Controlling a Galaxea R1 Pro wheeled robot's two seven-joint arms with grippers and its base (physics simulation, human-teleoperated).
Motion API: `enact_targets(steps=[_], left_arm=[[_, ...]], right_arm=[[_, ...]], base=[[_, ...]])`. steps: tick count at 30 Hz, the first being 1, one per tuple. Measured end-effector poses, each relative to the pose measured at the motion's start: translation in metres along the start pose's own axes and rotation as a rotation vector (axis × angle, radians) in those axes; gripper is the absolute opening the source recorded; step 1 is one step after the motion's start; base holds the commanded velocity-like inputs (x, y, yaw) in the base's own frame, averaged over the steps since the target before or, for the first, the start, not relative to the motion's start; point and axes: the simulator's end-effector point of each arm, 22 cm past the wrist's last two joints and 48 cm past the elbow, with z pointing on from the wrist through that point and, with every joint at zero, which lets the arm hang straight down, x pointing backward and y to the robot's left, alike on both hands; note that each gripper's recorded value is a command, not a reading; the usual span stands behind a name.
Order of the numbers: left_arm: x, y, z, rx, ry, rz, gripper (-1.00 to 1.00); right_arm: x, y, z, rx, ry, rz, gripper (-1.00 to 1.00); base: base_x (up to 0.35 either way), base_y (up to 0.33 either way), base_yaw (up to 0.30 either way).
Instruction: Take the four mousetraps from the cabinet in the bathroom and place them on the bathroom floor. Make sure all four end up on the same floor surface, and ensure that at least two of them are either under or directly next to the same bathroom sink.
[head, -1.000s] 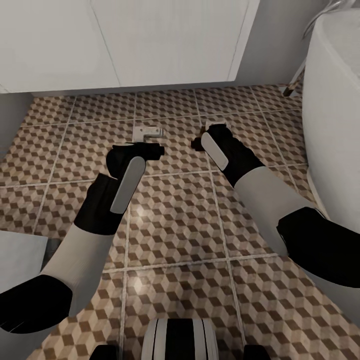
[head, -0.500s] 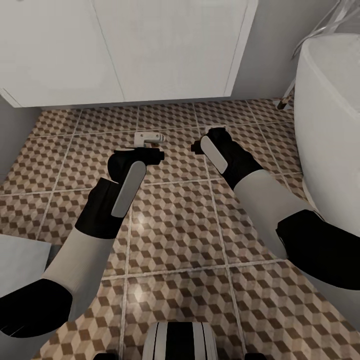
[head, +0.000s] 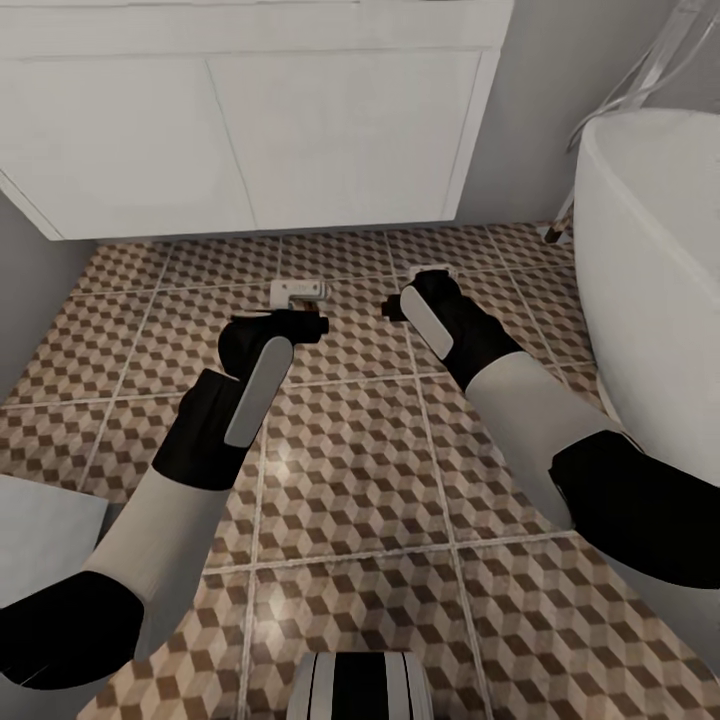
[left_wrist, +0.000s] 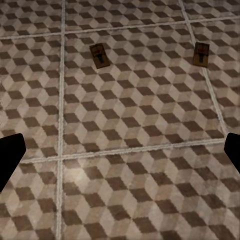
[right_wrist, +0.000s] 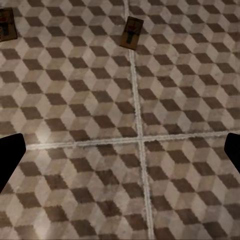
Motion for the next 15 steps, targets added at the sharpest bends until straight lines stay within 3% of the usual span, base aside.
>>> enact_targets(steps=[3, 8, 15], left_arm=[[-0.006, 0.001, -0.006, -0.001, -0.01, -0.001, 1.0], [0.013, 0.007, -0.011, -0.008, 0.02, -0.013, 1.0], [0.023, 0.026, -0.019, -0.031, 0.043, -0.057, 1.0]], right_arm=[[-0.001, 0.0, -0.006, 0.0, -0.004, 0.0, 1.0], [0.014, 0.0, -0.01, 0.001, 0.014, -0.006, 1.0], [0.018, 0.0, -0.022, 0.002, 0.016, -0.009, 1.0]], base=[[0.0, 0.0, 0.0], [0.0, 0.0, 0.0], [0.0, 0.0, 0.0]])
